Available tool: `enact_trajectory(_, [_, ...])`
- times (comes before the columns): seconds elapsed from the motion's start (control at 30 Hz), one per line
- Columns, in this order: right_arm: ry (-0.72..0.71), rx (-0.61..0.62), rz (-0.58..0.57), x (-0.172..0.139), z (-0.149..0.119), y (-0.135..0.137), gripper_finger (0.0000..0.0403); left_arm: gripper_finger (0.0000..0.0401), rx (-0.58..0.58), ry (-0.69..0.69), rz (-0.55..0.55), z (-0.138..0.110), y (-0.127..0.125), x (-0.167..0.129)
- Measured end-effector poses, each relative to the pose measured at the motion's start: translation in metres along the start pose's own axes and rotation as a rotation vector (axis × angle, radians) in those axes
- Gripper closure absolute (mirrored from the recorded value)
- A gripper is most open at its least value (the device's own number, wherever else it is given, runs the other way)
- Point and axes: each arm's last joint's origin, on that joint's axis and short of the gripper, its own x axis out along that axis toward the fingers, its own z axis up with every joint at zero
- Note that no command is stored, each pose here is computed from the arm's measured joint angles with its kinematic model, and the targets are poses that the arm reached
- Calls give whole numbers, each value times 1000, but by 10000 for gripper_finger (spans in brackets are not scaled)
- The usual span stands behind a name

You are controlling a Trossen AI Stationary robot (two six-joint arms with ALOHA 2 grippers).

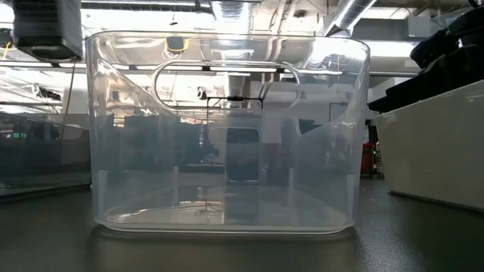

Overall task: Sort spices by type
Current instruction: Put the bottom left white seasoning bottle into the black bin

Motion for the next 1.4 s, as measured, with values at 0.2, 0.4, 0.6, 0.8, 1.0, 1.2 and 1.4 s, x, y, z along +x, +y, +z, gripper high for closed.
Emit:
enact_trajectory(0.2, [0, 0, 0, 0, 0, 0, 39, 208, 53, 32, 17, -15, -10, 10])
enact_trajectory(0.4, [0, 0, 0, 0, 0, 0, 39, 208, 122, -1, -34, -42, -12, 26])
enact_trajectory(0.6, [0, 0, 0, 0, 0, 0, 39, 208, 98, -46, -108, -77, 10, 24])
enact_trajectory(0.8, [0, 0, 0, 0, 0, 0, 39, 208, 138, -46, -74, -85, 20, 36])
enact_trajectory(1.0, [0, 0, 0, 0, 0, 0, 39, 208, 159, -39, -64, -85, 22, 40])
enact_trajectory(1.2, [0, 0, 0, 0, 0, 0, 39, 208, 168, -33, -39, -78, 19, 48])
enact_trajectory(1.4, [0, 0, 0, 0, 0, 0, 39, 208, 207, -18, -32, -68, 11, 62])
